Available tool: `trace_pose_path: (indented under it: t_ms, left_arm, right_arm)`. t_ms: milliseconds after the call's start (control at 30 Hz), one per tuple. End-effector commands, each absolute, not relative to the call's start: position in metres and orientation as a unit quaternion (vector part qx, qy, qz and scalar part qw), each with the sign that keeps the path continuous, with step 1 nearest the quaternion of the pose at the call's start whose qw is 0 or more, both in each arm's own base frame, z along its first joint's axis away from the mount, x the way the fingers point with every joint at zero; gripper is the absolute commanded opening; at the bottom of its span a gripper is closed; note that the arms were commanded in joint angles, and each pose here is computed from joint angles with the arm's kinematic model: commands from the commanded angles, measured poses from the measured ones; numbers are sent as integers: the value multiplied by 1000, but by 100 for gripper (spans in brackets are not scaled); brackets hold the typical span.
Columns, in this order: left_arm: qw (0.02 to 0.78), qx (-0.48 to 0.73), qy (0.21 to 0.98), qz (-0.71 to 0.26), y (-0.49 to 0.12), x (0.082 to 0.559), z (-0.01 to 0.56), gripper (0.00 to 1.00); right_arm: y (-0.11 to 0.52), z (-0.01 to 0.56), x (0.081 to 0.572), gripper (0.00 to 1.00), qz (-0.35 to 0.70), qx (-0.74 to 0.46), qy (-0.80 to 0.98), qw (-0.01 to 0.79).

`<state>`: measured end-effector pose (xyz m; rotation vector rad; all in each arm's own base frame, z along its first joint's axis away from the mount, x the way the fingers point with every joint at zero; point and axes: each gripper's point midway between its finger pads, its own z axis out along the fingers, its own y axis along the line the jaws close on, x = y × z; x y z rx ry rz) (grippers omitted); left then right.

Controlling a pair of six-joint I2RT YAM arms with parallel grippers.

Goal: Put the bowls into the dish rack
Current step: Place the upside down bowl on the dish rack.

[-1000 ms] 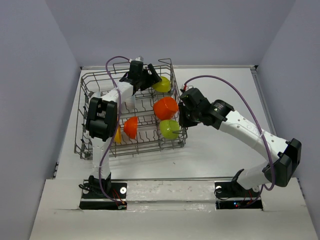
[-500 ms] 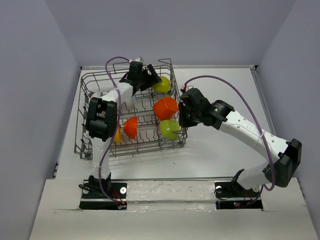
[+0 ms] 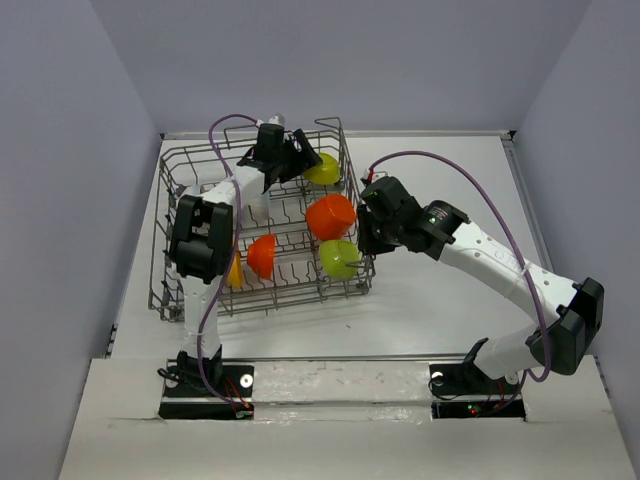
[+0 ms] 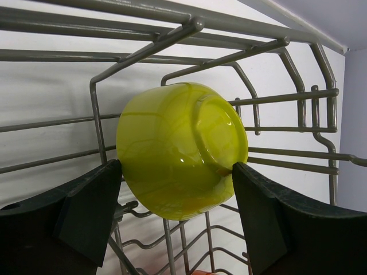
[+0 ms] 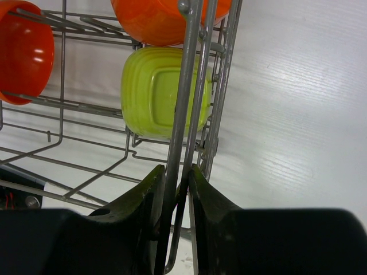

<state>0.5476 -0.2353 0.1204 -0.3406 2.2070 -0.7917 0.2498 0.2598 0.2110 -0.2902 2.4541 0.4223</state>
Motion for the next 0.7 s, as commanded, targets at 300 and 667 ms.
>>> trace_pose_path:
  t_ms: [300, 667]
  left_arm:
    - [325, -137, 897, -266, -208, 521, 99, 89]
    - [325, -137, 897, -268, -208, 523, 101, 99]
  right_arm:
    - [282, 248, 254, 26, 229, -105, 900, 355]
    - [281, 249, 253, 26, 230, -105, 900, 356]
